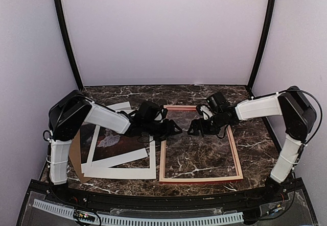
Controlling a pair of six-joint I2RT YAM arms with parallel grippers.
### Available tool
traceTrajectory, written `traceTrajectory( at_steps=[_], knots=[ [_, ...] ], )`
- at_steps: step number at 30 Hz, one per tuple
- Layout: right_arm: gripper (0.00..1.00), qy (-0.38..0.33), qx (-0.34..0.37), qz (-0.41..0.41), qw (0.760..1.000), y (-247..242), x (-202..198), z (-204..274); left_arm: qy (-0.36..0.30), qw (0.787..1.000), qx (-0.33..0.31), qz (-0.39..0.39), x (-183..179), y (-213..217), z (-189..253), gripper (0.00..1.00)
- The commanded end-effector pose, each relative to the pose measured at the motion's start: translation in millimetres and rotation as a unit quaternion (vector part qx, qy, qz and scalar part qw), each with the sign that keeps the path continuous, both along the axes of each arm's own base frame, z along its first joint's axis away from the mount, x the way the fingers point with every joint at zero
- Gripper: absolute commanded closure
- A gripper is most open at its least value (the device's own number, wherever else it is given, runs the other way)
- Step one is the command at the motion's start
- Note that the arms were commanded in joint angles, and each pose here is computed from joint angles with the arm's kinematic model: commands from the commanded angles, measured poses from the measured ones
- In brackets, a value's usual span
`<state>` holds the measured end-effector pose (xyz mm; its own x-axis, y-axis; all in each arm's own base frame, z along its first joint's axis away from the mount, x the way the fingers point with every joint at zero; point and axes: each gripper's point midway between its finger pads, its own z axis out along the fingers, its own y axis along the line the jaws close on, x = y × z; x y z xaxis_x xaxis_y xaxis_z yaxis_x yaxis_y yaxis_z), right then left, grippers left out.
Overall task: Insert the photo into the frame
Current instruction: Place the glass panel in the frame body.
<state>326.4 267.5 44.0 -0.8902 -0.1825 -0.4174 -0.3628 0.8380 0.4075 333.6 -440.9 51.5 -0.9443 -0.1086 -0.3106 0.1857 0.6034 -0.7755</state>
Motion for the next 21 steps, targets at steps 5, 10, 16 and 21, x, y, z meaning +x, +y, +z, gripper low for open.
traceTrajectory(
  at_steps=[5, 10, 16, 21],
  knots=[
    [0.08, 0.010, -0.011, -0.001, 1.000, -2.7, -5.6, -13.4, -0.045, 0.998, 0.048, 0.005, 3.6, 15.2, 18.7, 0.39],
    [0.09, 0.011, -0.013, -0.001, 1.000, -3.6, -6.2, -14.8, -0.062, 0.996, 0.063, 0.009, 5.1, 21.8, 26.6, 0.39],
    [0.09, 0.013, -0.015, -0.001, 1.000, -4.8, -7.9, -16.0, -0.080, 0.994, 0.071, 0.018, 6.1, 30.4, 38.8, 0.38],
    [0.09, 0.012, -0.016, 0.000, 1.000, -4.6, -7.4, -15.2, -0.101, 0.990, 0.090, 0.028, 8.4, 40.5, 47.1, 0.38]
  ],
)
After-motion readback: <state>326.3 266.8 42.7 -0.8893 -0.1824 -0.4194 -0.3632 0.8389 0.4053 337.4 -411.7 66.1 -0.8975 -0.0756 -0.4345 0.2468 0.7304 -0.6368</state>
